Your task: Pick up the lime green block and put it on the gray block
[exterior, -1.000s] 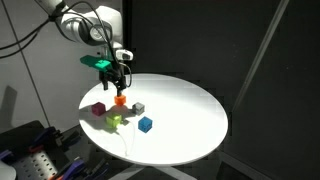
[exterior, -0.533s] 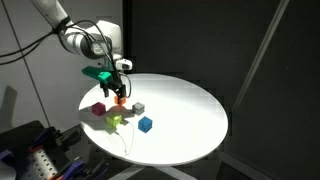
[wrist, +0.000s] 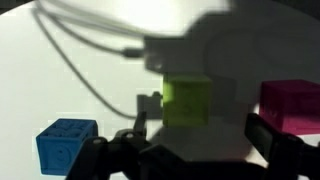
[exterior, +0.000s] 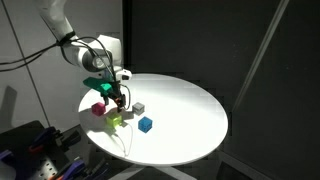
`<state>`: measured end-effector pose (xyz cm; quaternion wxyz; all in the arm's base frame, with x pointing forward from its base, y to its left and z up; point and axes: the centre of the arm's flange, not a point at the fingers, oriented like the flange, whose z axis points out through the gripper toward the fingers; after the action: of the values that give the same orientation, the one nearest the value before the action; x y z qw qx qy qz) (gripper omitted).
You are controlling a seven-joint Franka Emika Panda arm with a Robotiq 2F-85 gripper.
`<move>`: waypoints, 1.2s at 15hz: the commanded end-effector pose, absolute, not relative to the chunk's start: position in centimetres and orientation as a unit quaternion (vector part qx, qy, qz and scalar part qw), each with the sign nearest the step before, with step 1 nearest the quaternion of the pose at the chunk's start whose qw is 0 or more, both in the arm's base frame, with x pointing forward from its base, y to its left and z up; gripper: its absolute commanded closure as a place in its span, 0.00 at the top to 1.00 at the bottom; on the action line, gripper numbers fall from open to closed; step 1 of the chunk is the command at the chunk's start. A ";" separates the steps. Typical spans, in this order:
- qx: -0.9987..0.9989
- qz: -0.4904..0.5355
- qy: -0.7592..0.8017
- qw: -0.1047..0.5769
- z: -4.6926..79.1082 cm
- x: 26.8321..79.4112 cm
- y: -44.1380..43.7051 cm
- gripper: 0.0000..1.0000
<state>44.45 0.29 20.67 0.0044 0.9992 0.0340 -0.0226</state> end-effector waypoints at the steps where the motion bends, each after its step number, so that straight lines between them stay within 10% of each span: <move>1: 0.999 -0.016 0.039 0.005 19.1 44.4 -0.2 1.00; 14: 0.999 -0.014 0.047 0.012 15.0 46.1 0.0 1.00; 15: 0.999 -0.016 0.048 0.012 14.9 46.2 0.0 0.75; 18: 0.999 -0.020 0.049 0.014 14.5 46.4 0.1 0.56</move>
<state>45.63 0.20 14.89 0.0064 0.9989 0.0411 -0.0217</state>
